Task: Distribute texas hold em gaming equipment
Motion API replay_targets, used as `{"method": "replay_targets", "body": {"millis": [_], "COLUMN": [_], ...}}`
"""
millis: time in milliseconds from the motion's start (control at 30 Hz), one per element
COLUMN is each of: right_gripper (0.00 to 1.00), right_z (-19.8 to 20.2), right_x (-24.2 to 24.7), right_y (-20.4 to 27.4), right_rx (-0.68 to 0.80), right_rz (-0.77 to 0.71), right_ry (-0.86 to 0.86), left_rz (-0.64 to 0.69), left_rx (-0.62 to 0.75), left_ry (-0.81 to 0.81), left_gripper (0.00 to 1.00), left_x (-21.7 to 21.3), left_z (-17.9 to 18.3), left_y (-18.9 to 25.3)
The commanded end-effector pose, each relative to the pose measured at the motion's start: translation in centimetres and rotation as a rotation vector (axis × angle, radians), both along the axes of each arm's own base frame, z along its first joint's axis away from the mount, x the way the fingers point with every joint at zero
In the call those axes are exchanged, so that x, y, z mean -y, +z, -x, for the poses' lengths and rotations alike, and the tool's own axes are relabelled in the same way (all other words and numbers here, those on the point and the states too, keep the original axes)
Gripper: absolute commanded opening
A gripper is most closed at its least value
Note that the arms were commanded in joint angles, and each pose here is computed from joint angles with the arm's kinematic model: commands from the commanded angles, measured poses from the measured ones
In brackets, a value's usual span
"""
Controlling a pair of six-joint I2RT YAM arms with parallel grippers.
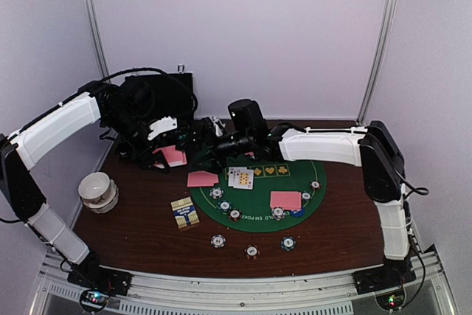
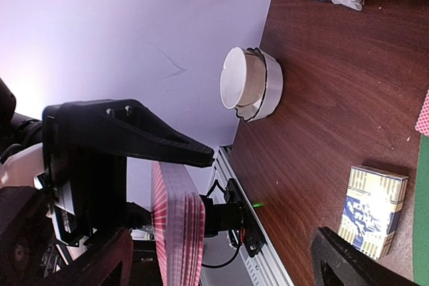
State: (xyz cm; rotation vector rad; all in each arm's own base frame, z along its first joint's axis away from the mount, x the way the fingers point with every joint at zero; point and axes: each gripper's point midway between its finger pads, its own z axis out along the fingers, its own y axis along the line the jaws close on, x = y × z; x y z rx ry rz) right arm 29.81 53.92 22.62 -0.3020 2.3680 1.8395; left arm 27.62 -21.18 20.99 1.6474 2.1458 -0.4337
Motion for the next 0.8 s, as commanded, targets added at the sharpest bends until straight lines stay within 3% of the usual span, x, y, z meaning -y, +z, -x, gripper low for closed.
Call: {"method": "replay_targets", "body": {"millis": [0, 367, 767], "right_gripper": [0.95, 0.91, 0.7], "right_z": [0.7, 1.4, -0.7], "right_x": [-1.4, -3.2, -1.3], "right_y": [1.8, 0.7, -1.0], "right_rx": [0.007, -0.035, -0.077], "right_rz": [-0.064, -0.064, -0.009], "right_ry": [0.043, 0.086, 0.039], "left_rz": [0.038, 0.04, 0.045], "left_rx": [0.02, 0.018, 0.021], "left_ry": [-0.005, -0.006, -0.007], "left_gripper": [0.0, 0.0, 0.0], "left_x": [0.6, 0.7, 0.6], "left_z": [-0.5, -0.5, -0.4], "left_y": [1.0, 1.0, 1.2]}}
